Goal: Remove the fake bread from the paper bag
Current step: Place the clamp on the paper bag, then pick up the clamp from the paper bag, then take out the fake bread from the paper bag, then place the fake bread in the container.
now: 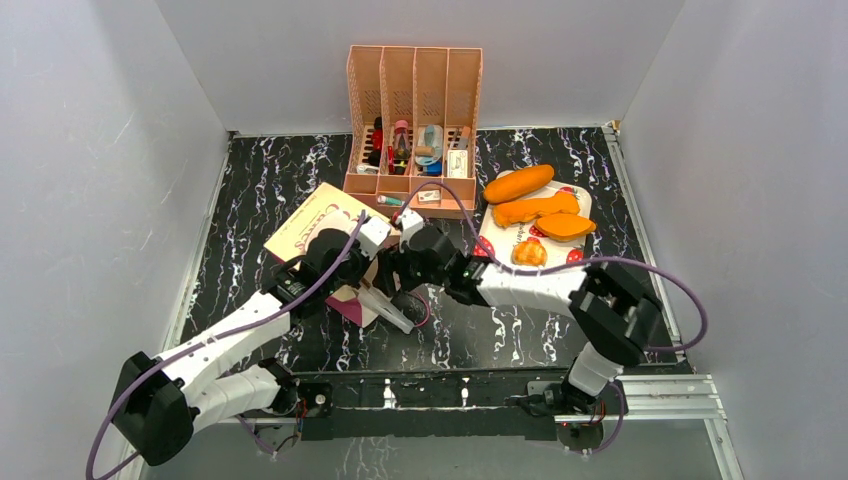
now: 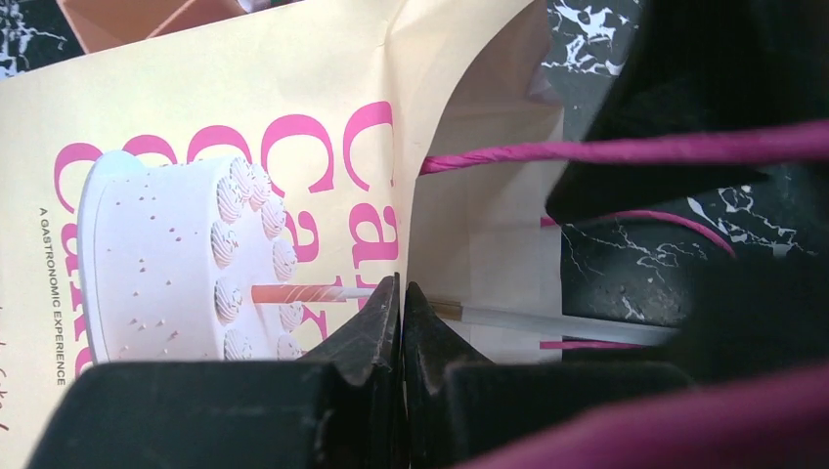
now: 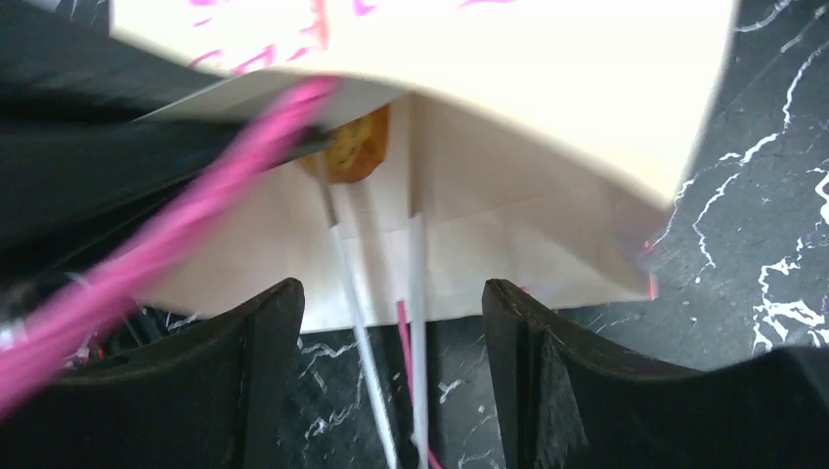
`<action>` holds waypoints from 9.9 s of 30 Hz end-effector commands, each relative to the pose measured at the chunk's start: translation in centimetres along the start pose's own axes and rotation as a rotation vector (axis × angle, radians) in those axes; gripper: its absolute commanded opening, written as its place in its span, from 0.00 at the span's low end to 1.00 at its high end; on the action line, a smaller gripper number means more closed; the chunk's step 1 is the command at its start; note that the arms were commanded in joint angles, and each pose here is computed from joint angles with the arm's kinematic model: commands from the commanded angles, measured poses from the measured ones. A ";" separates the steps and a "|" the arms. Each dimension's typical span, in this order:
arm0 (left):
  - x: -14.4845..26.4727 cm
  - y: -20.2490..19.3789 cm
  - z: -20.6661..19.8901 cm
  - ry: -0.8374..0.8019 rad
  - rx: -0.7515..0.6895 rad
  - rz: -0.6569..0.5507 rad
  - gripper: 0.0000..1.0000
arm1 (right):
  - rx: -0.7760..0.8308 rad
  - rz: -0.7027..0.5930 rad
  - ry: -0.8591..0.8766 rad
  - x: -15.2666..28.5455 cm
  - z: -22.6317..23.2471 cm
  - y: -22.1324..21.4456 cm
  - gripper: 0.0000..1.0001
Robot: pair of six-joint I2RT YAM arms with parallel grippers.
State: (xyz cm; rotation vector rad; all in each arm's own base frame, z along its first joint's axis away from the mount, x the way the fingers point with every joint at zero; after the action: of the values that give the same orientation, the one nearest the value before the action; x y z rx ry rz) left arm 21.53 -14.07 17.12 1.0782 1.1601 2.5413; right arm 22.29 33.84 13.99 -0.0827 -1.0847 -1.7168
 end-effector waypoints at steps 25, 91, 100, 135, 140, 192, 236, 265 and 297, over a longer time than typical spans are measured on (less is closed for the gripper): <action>1.8 1.1 -0.4 -0.106 0.041 -0.018 0.00 | 0.227 -0.334 0.056 -0.8 1.9 -6.4 0.59; 3.3 0.8 0.6 -0.060 0.067 -0.006 0.00 | 0.088 -0.160 0.075 3.1 1.2 -7.9 0.44; 2.7 1.1 0.4 -0.085 0.069 -0.014 0.00 | 0.071 -0.074 0.092 2.6 2.2 -8.3 0.46; 1.6 0.6 1.0 -0.003 0.088 0.031 0.00 | 0.044 0.067 -0.069 0.7 2.8 -7.9 0.00; 1.6 0.5 1.7 0.061 0.098 0.049 0.00 | 0.037 0.013 -0.073 2.7 3.3 -6.3 0.00; 1.1 2.3 6.1 0.203 0.361 0.140 0.00 | -0.374 -0.607 -0.846 19.7 -8.4 -0.4 0.00; 2.1 2.7 5.4 0.148 0.379 0.068 0.00 | -0.496 -0.546 -0.940 18.3 -17.2 2.3 0.38; 2.1 2.7 5.3 0.143 0.384 0.072 0.00 | -0.519 -0.655 -0.889 20.9 -15.7 3.4 0.35; 0.7 2.9 4.1 0.028 0.339 0.030 0.00 | -0.283 -0.684 -0.607 21.7 -10.6 7.6 0.32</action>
State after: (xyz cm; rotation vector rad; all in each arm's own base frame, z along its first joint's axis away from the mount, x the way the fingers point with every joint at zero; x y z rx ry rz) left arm 24.04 -12.60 21.41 1.1195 1.6727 2.5212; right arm 23.57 8.67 21.42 -0.7363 -1.4731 -2.5573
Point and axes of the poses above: each gripper's point midway between its finger pads, its own x axis back along the fingers, its own z axis along the line the jaws close on, y = z × x, the point moved 7 cm from there along x, back along the fingers, and after that the axes turned 15 degrees about -x, right-handed, at the moved point
